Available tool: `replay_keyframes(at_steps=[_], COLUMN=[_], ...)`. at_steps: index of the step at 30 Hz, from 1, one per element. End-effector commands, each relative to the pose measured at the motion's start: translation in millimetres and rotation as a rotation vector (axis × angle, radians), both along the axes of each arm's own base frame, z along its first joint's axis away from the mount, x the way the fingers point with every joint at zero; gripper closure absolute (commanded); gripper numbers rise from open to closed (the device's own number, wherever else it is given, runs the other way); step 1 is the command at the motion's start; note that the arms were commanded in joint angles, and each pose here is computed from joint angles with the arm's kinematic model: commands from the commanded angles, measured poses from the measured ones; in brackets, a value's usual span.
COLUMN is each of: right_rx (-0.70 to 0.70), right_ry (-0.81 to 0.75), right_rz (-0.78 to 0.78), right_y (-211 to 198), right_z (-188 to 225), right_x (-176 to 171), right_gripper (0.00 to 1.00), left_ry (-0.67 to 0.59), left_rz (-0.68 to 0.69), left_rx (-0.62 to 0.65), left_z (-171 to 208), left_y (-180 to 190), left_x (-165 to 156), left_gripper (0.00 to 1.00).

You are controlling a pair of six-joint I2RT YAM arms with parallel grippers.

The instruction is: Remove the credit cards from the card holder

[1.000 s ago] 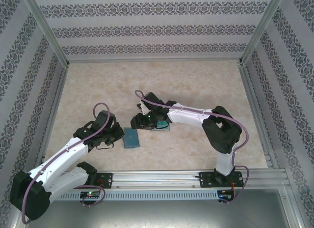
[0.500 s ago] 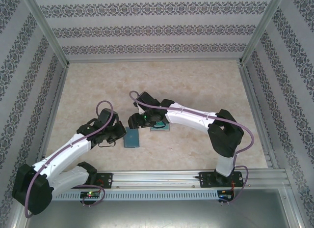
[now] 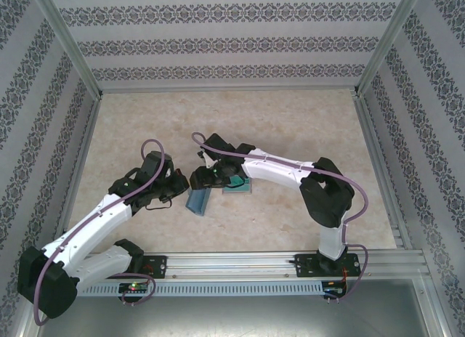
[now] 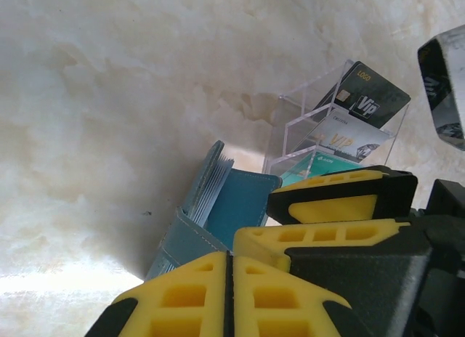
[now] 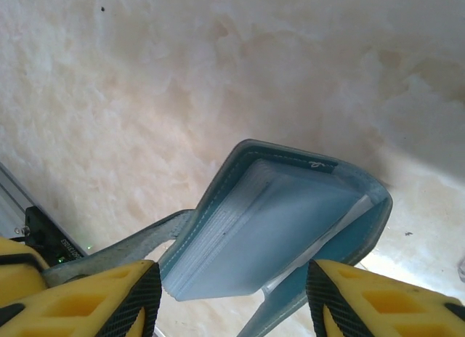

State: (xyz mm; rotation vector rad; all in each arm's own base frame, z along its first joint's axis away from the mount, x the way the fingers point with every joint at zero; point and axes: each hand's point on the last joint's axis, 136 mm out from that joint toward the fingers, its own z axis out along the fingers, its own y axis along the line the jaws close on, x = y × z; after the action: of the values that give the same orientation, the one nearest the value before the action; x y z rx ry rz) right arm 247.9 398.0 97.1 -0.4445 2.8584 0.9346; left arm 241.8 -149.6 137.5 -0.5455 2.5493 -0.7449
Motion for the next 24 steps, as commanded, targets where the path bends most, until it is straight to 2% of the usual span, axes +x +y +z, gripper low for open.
replay_keyframes(at_steps=[1,8,14,24], right_rx=[-0.040,-0.069,-0.070,-0.036], right_ry=[0.051,-0.016,0.003,0.071], right_rz=[0.000,-0.042,-0.072,0.030], right_y=[-12,-34,-45,-8], right_z=[-14,2,-5,-19], right_x=[-10,-12,-22,-34], right_gripper=[0.42,0.42,0.43,0.45], left_ry=[-0.036,0.007,0.004,0.018], left_rz=[-0.002,0.071,0.124,0.119], left_rx=[-0.001,0.079,0.076,0.060], left_z=[8,-6,-8,-11], left_y=[1,24,33,30], left_x=[2,-9,-15,-17], left_gripper=[1.00,1.00,1.00,1.00])
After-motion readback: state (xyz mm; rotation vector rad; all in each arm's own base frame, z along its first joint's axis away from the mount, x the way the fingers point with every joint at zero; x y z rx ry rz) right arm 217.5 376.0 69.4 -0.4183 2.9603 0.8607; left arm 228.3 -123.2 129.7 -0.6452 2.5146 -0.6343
